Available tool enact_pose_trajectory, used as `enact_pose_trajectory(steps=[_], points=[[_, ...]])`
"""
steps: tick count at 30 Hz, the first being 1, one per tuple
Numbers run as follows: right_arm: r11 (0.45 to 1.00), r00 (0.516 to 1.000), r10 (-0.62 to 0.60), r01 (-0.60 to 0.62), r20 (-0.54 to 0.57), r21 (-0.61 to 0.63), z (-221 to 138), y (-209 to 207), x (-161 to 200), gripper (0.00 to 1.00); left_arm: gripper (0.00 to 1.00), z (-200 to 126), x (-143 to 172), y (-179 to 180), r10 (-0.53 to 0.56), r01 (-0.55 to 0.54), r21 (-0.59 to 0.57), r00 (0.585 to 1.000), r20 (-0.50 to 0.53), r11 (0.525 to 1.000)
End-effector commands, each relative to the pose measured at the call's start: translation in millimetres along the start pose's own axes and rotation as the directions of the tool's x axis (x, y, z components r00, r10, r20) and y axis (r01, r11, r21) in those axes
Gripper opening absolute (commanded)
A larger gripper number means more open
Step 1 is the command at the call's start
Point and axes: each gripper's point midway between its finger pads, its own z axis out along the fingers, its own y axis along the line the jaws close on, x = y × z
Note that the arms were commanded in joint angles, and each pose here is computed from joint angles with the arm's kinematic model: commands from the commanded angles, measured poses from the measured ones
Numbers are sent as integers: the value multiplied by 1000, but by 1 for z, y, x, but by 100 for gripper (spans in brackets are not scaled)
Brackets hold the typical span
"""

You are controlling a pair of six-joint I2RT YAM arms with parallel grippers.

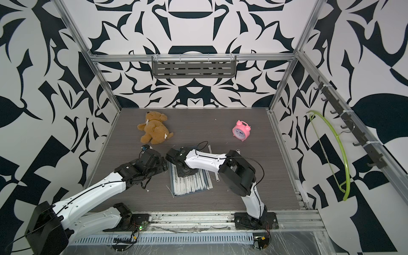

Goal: Put the straws into the storage box
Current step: Place the straw in the storage box, then pick up the straw from the center of the board.

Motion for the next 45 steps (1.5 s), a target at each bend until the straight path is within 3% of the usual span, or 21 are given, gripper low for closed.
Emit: enact_pose_trajectory(steps=[1,5,9,13,17,27,32,37,42,44,45], points=[[1000,999,-6,7,47,-15,-26,-1,-13,30,84,-5,-7,-6,21,-21,8,1000,10,1000],[999,997,16,-14,76,-36,-48,-14,-22,31,84,-8,-11,-8,33,-33,10,999,19,999],[998,992,54,-55,113,4,-68,-64,-32,29,84,-12,-16,-8,58,-58,0,998,30,998],[999,999,43,-44,27,32,-52,-116,-18,25,84,-15,-19,-13,68,-69,19,997,37,997],[994,999,-10,15,-52,104,-28,-145,-4,31,84,-13,-21,-20,56,-58,40,998,40,998],[995,995,36,-27,-88,94,12,-154,-12,32,84,-9,-16,-29,25,-26,75,1000,7,997],[996,993,51,-42,-110,85,23,-155,-9,24,84,-10,-18,-29,34,-34,66,999,3,997],[993,994,45,-34,-102,112,17,-167,-7,13,84,-9,-16,-27,29,-29,65,1000,4,997],[974,997,9,10,-82,224,1,-189,-10,10,84,-6,-14,-28,31,-31,68,1000,-3,997],[981,996,5,12,-88,192,-1,-184,-9,9,84,-4,-14,-29,30,-29,69,1000,-3,997],[994,995,6,6,-104,111,-1,-170,-6,9,84,-3,-13,-29,29,-29,71,1000,-4,997]])
